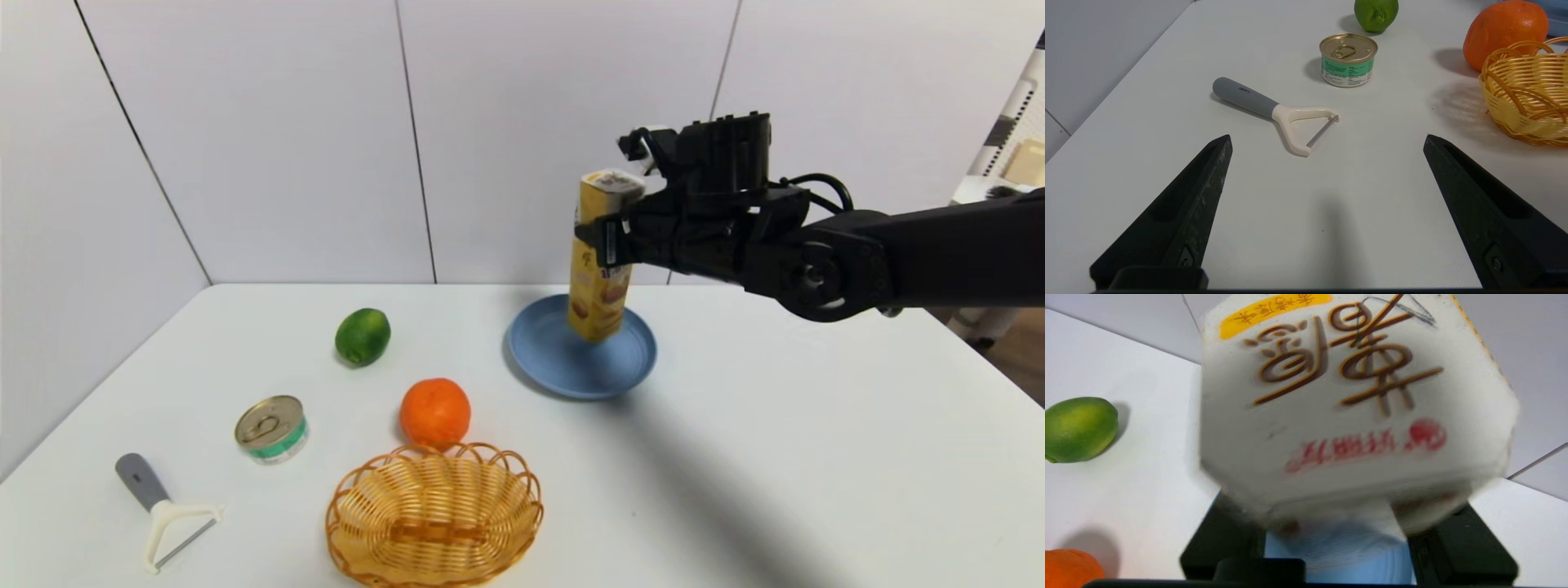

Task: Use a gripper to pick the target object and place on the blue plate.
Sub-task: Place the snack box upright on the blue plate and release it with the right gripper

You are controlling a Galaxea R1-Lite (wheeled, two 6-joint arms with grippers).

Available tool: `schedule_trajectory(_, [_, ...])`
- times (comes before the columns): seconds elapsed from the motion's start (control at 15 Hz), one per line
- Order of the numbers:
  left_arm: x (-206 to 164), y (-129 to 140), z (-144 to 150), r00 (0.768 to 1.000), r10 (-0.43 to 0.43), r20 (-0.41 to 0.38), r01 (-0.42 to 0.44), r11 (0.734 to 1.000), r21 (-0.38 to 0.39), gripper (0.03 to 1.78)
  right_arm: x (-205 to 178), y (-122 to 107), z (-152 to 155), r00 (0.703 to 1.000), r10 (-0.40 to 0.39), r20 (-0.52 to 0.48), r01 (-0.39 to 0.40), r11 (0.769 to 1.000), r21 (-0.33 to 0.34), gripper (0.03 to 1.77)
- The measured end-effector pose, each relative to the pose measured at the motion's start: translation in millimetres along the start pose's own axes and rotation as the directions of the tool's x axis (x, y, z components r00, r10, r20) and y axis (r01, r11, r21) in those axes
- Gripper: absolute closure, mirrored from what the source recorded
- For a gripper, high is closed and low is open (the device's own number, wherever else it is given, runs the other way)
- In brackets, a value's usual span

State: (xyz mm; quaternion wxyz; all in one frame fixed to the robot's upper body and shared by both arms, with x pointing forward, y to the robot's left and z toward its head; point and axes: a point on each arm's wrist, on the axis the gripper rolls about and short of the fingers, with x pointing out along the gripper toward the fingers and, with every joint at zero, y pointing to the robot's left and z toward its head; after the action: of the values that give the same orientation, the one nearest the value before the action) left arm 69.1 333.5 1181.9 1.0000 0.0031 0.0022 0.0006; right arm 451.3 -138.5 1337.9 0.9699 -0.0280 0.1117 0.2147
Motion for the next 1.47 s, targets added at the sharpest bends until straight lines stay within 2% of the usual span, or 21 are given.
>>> schedule_trajectory(0.33, [0.0,0.0,0.0,1.000,0.000,0.000,0.000,1.000,0.000,0.12,-1.6,-0.3,-2.6,1.000,-0.002,-0.009,0.002,1.000,0.000,0.47])
schedule_trajectory(0.53, [0.0,0.0,0.0,1.000,0.000,0.000,0.000,1.000,0.000,0.12,-5.8,-1.3,2.0,1.000,-0.007,0.005,0.007,1.000,0.002,0.35])
schedule_trajectory(0.73, [0.0,0.0,0.0,1.000,0.000,0.000,0.000,1.000,0.000,0.12,-26.4,-3.4,20.9,0.998,-0.008,0.061,0.008,1.000,0.008,0.27])
schedule_trajectory(0.93, [0.0,0.0,0.0,1.000,0.000,0.000,0.000,1.000,0.000,0.12,-67.7,-6.9,44.7,0.990,-0.008,0.138,0.005,1.000,0.018,0.21])
schedule_trajectory(1.13, [0.0,0.0,0.0,1.000,0.000,0.000,0.000,1.000,0.000,0.12,-120.0,-23.0,63.3,0.978,-0.026,0.205,0.012,0.998,0.069,0.17])
schedule_trajectory(1.33, [0.0,0.0,0.0,1.000,0.000,0.000,0.000,1.000,0.000,0.12,-179.3,-56.4,58.8,0.983,-0.050,0.178,0.032,0.994,0.102,0.14])
schedule_trajectory(1.47, [0.0,0.0,0.0,1.000,0.000,0.000,0.000,1.000,0.000,0.12,-218.0,-68.6,37.1,0.993,-0.069,0.099,0.058,0.992,0.111,0.13])
